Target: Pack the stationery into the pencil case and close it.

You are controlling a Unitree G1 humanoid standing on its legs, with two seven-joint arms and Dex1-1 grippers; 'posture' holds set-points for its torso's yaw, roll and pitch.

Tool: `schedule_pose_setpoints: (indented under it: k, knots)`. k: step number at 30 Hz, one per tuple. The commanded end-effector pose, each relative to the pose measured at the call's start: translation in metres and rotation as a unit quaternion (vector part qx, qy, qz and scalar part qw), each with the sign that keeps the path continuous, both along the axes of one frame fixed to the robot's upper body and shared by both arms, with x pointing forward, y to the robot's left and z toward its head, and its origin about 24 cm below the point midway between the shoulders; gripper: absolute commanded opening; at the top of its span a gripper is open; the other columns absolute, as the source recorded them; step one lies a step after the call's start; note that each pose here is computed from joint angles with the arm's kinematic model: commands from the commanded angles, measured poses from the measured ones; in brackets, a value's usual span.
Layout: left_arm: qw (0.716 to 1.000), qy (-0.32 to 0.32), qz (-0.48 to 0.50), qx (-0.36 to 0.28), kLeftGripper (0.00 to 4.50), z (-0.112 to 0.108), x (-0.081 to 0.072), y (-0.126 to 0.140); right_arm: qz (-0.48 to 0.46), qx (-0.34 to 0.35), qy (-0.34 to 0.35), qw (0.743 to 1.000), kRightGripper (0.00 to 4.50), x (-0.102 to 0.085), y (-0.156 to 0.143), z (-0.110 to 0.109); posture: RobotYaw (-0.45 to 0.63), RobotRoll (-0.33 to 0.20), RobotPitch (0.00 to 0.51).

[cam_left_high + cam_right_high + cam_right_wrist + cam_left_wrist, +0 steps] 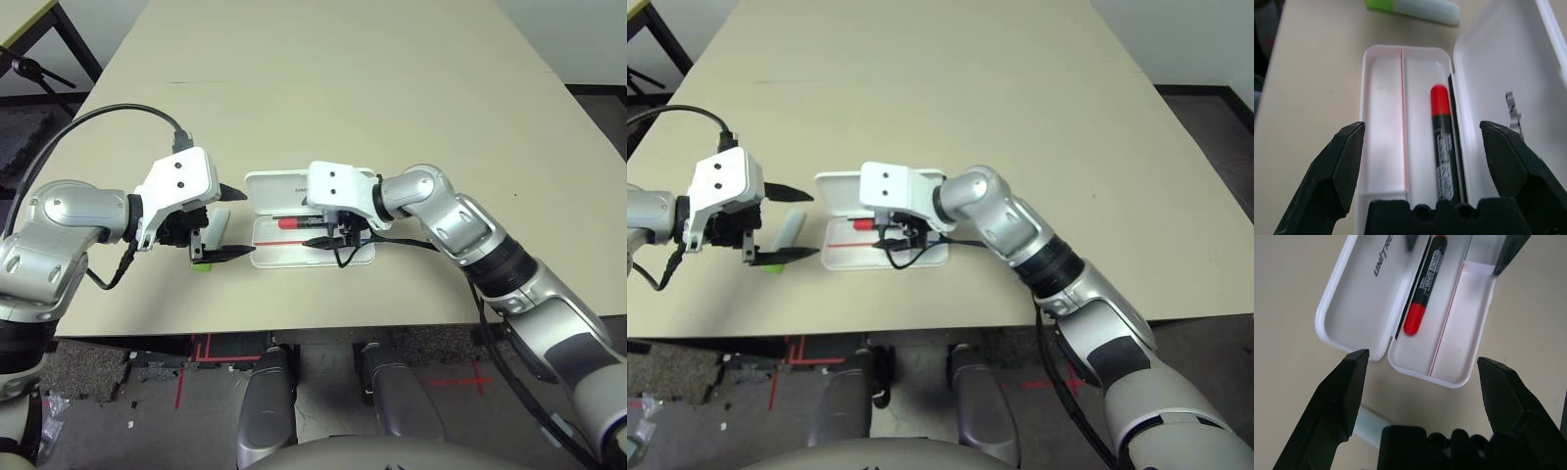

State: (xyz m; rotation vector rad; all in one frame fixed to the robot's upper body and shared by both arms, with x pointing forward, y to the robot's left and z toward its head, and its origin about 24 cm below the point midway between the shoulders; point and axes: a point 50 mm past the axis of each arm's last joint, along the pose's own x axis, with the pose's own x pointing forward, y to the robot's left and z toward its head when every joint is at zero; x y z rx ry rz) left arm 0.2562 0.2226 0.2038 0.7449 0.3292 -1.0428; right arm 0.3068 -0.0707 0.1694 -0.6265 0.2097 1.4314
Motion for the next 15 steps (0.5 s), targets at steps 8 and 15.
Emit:
schedule_pose_setpoints:
  k: [8, 15]
  knots:
    - [0.997, 0.029, 0.077, -0.007, 4.50, 0.001, -0.004, 0.005, -0.020, 0.027, 0.099, 0.995, 4.46, -0.013, -0.086, 0.024, -0.01, 0.000, 0.200]
    - [0.973, 0.029, 0.227, -0.012, 4.50, 0.003, 0.003, 0.016, -0.045, 0.014, 0.102, 0.994, 4.46, -0.015, -0.105, 0.025, 0.00, 0.000, 0.211]
